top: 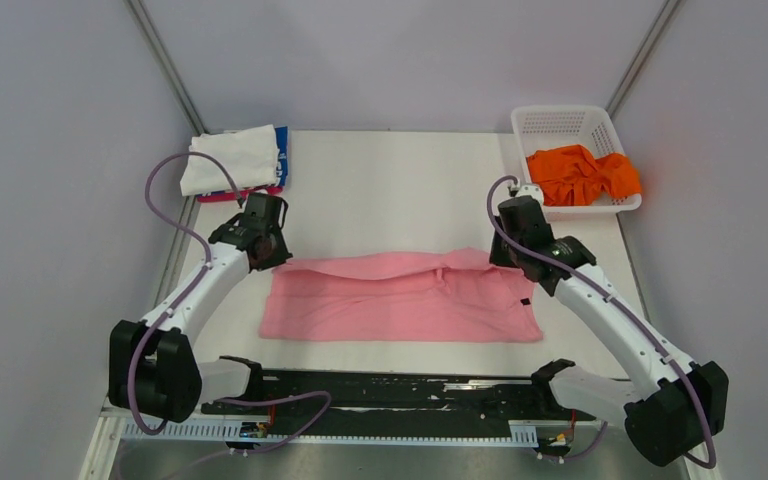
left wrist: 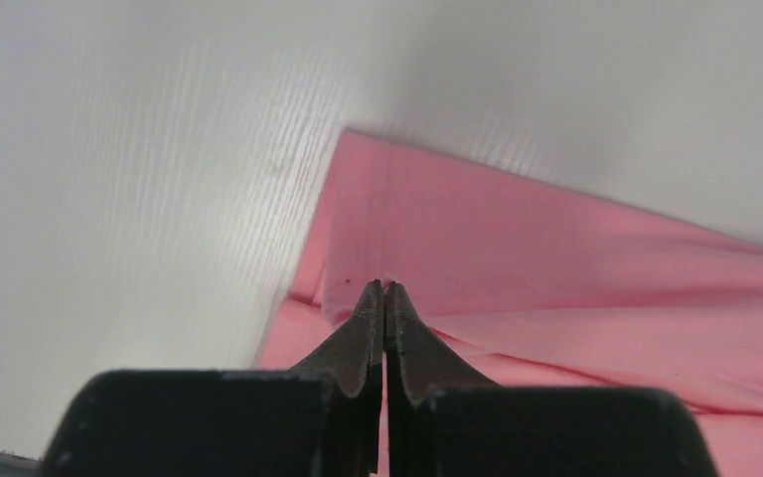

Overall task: Fold and stack the t-shirts
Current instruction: Fold the other side of the tshirt into a rectangle

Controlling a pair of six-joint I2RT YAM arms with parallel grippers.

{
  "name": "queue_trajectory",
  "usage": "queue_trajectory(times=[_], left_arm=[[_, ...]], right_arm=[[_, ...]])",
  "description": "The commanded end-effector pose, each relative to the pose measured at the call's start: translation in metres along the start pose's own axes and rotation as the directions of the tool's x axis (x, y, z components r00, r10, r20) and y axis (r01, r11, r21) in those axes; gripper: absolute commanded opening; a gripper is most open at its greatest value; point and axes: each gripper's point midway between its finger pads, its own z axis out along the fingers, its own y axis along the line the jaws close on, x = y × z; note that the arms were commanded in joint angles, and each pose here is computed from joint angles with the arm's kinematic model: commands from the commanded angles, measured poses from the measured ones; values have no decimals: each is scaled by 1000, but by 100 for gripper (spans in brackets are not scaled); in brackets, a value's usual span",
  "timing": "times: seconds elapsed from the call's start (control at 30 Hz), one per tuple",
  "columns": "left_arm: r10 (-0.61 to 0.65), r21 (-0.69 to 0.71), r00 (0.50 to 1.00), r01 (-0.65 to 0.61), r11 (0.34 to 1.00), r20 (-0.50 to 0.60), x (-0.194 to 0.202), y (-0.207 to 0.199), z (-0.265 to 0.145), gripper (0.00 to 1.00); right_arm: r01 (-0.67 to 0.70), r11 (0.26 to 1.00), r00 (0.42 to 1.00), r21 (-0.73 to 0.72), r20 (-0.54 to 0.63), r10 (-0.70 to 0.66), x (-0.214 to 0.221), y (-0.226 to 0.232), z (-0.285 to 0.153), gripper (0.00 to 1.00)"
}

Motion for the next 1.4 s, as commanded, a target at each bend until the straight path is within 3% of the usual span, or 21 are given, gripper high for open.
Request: queue_trajectory(times=[0.0,0.2,0.37,0.43,0.5,0.6,0.63,0.67,0.7,0.8,0.87,0.9,0.93,0.97,1.03,1.13,1.37], left_arm=[[-62,-4,998,62,998,8,8,3,-1,0],[-109,-94,994,109,990,-2,26,21,9,0],[-127,-161,991,121,980,-29,39,31,20,2],[-141,-210,989,131,969,-37,42,38,21,17],[-159,-266,986,143,953,-39,43,46,20,44],[-184,-339,982,160,927,-38,42,58,7,94],[-187,-351,982,172,920,-8,34,60,1,97],[-184,-365,983,168,916,-8,33,64,-4,99],[-187,-350,982,183,919,21,24,61,-10,99],[-166,-232,985,171,957,40,2,41,-23,100],[-147,-72,989,149,986,29,-6,13,-25,100],[-153,75,988,151,986,22,-12,-15,-27,100],[-134,135,991,132,982,5,-8,-25,-24,100],[-133,280,991,131,951,-14,-11,-53,-27,100],[-105,439,991,128,889,-77,-2,-85,-27,100],[-78,469,985,143,871,-156,15,-95,-15,100],[-70,360,970,153,920,-232,46,-78,23,100]], right_arm=[[-72,993,988,94,-129,84,45,-17,-8,0],[-149,979,950,141,-255,181,87,-19,-14,1],[-202,937,869,284,-390,306,143,-37,-24,9],[-215,934,855,285,-408,321,153,-32,-30,20],[-236,935,846,263,-418,331,154,-23,-39,43],[-267,938,845,219,-414,337,153,-20,-49,66],[-280,940,854,195,-396,337,148,-19,-52,78],[-296,941,866,165,-370,337,141,-16,-53,94],[-312,941,880,129,-336,337,132,-13,-54,99],[-334,942,920,-26,-224,320,102,4,-50,100],[-328,934,941,-139,-141,309,80,19,-45,100],[-325,929,945,-179,-102,311,69,25,-40,100],[-327,921,945,-210,-77,318,60,32,-35,100],[-319,917,948,-239,-74,311,55,38,-29,100],[-315,911,949,-264,-105,298,50,46,-13,100],[-321,912,940,-256,-202,274,58,50,15,100],[-262,928,926,-266,-340,164,87,58,57,100]])
